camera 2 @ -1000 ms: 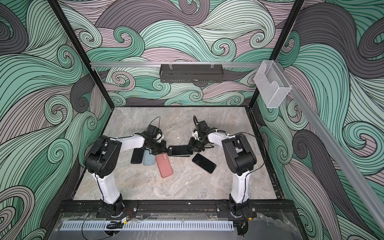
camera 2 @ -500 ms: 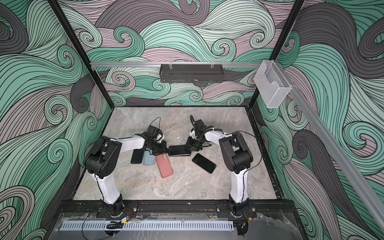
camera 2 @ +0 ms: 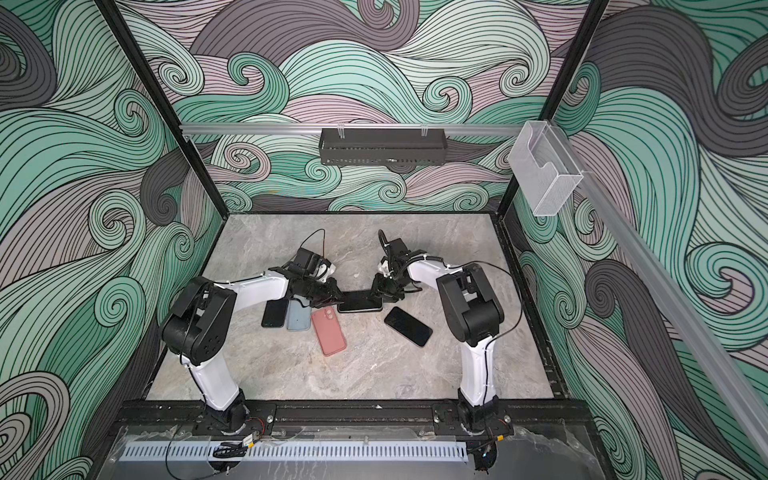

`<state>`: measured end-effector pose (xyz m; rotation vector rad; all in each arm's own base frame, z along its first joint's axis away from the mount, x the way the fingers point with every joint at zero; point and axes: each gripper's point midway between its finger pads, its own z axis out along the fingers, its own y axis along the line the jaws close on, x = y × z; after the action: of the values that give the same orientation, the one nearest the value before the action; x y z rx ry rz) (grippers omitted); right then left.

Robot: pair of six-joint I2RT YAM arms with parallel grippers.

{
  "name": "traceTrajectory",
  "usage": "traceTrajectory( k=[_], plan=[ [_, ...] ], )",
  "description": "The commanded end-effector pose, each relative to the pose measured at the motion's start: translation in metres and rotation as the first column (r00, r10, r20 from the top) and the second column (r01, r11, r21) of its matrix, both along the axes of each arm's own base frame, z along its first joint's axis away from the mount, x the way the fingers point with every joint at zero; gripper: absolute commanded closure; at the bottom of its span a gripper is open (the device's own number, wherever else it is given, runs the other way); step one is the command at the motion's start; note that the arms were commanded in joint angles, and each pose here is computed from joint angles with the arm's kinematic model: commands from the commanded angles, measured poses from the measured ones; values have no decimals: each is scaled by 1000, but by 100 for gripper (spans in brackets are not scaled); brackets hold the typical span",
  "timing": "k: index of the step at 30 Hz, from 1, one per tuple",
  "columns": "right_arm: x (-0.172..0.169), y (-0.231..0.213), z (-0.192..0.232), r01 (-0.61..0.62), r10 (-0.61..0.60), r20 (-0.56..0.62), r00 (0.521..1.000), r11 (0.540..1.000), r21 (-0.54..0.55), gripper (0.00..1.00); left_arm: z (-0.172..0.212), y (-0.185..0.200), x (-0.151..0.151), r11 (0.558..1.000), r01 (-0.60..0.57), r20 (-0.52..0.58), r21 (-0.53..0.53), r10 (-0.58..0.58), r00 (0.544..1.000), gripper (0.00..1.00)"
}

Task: Put the phone into the phone case

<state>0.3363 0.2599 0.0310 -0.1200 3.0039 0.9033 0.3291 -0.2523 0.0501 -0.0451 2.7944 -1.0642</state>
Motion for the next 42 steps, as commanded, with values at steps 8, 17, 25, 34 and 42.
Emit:
traceTrajectory(
  k=[8, 17, 25, 34, 42],
  plan=[
    [-5, -15, -12, -5, 3, -18, 1000, 992, -128, 56, -4, 27, -1, 983, -41, 17, 178, 38, 999, 82],
    [-2, -15, -4, -22, 23, 5, 1000, 983, -182, 55, -10, 19, 1, 991, -23, 30, 134, 19, 999, 80],
    [-1, -12, -3, -35, 38, 10, 999, 977, -211, 54, -20, 12, 6, 993, -9, 9, 119, 8, 1000, 82],
    [0, -7, -3, -42, 46, 12, 999, 976, -216, 56, -28, 23, 5, 981, -29, -2, 190, 30, 1000, 82],
    [1, 2, -3, -60, 63, 10, 998, 975, -216, 62, -26, 13, 10, 990, -13, 3, 139, 12, 1000, 82]
  ],
)
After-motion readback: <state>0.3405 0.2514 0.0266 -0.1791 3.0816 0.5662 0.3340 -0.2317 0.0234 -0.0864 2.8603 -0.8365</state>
